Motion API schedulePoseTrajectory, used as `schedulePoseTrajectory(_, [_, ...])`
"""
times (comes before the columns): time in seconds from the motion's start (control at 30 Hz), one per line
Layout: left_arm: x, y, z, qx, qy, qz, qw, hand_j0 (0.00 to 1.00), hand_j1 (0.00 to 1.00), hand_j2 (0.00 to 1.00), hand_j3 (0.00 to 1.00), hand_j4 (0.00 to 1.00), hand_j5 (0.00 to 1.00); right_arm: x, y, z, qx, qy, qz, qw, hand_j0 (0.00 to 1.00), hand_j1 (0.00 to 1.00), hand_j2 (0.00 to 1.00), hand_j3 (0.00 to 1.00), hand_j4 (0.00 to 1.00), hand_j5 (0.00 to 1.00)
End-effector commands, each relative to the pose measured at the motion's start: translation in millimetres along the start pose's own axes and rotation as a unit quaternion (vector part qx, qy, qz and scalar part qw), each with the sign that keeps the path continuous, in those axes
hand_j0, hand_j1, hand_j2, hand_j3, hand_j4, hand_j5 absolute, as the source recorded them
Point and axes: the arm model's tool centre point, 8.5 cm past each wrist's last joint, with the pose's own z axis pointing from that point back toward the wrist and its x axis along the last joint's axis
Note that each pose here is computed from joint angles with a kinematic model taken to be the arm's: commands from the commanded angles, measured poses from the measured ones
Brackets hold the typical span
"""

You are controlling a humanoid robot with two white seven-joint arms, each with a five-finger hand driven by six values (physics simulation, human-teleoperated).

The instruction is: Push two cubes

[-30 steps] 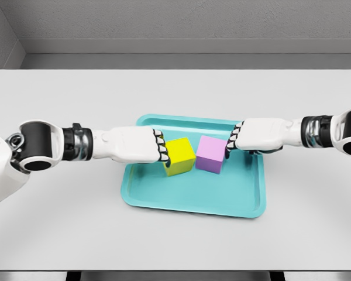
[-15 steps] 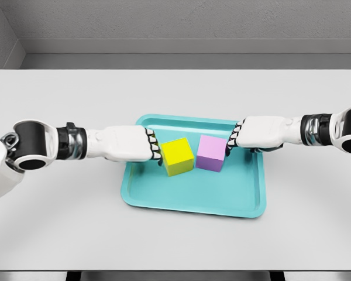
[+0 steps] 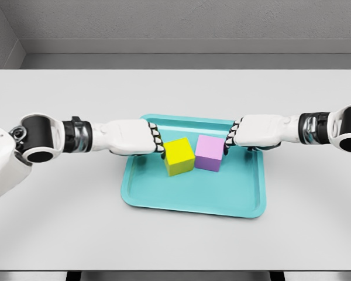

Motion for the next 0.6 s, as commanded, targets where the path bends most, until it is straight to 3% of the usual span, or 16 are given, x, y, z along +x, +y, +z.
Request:
schedulePoseTrajectory(0.0, [2,1.9,-4,0.001,-0.004,0.002,1.0,0.68,0.68,0.68,0.68,0.68,0.68,0.5,-1.0,-3,-0.002,0.0,0.0,1.0,0.68,0.68,0.68,0.68,0.68,0.68])
schedulePoseTrajectory(0.23, [0,3.0,-4,0.002,0.0,0.003,1.0,0.68,0.68,0.68,0.68,0.68,0.68,-0.4,-3.4,-3,-0.003,0.001,0.002,1.0,0.68,0.68,0.68,0.68,0.68,0.68])
schedulePoseTrajectory(0.57, [-20,-4.0,5,-0.001,0.028,0.022,0.9994,0.69,0.69,0.69,0.69,0.69,0.69,-3.1,-11.5,-4,-0.009,0.003,0.007,0.9999,0.68,0.68,0.68,0.68,0.68,0.68])
